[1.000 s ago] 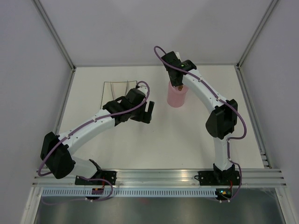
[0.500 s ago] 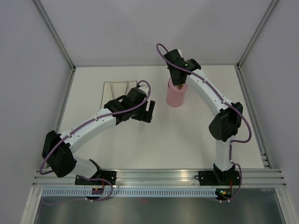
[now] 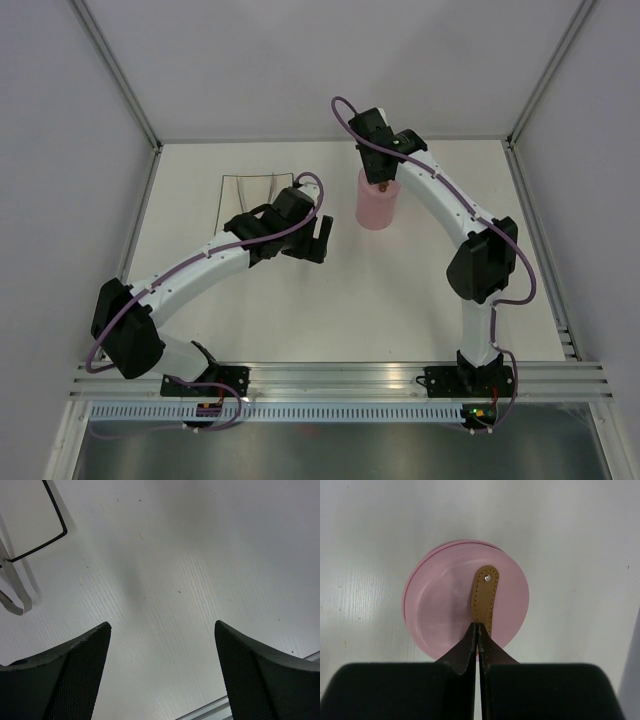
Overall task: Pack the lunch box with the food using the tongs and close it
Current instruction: Close the box lid on the packing box.
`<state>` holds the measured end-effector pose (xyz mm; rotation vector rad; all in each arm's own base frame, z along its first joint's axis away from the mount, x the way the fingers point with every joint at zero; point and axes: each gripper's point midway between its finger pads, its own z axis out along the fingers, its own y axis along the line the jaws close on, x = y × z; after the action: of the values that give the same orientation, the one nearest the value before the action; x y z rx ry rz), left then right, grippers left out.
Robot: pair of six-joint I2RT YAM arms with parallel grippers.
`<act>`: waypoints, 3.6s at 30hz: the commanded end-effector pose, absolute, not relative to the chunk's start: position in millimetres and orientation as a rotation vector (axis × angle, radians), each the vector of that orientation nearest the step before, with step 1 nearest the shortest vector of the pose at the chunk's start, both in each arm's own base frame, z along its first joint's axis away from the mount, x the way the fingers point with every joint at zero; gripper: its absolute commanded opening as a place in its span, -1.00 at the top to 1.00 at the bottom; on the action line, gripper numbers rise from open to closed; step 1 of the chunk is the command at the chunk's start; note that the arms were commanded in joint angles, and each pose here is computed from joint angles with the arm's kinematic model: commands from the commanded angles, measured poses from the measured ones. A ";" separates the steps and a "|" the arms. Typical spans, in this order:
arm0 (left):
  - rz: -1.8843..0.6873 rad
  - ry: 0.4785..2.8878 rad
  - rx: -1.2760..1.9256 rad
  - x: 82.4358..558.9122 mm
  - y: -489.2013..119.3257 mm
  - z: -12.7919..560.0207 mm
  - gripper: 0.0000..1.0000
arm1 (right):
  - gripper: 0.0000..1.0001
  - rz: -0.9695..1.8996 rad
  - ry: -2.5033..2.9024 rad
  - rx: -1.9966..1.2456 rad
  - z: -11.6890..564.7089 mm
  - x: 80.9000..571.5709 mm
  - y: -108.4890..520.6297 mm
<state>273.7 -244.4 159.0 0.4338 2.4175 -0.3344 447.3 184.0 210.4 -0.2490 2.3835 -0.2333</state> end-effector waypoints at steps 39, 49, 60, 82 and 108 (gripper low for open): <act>-0.639 2.119 0.094 461.1 -307.8 255.1 -0.61 | 0.99 0.286 2.261 -0.247 231.1 495.9 215.8; -0.616 2.134 0.093 481.1 -317.3 237.1 -0.60 | 0.99 0.311 2.348 -0.271 200.1 493.1 219.5; -0.539 2.156 0.111 495.3 -316.0 212.9 -0.57 | 0.99 0.438 2.261 -0.313 226.0 500.6 241.1; -0.497 2.253 0.067 504.1 -309.9 164.5 -0.41 | 0.99 0.416 2.363 -0.314 189.9 497.3 239.6; -0.397 2.215 0.119 497.4 -300.8 173.3 -0.31 | 0.99 0.515 2.171 0.032 275.2 529.6 184.8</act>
<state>506.2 -312.0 171.8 0.0753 2.2007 -0.4752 529.5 174.5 300.1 0.0704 2.1063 0.5258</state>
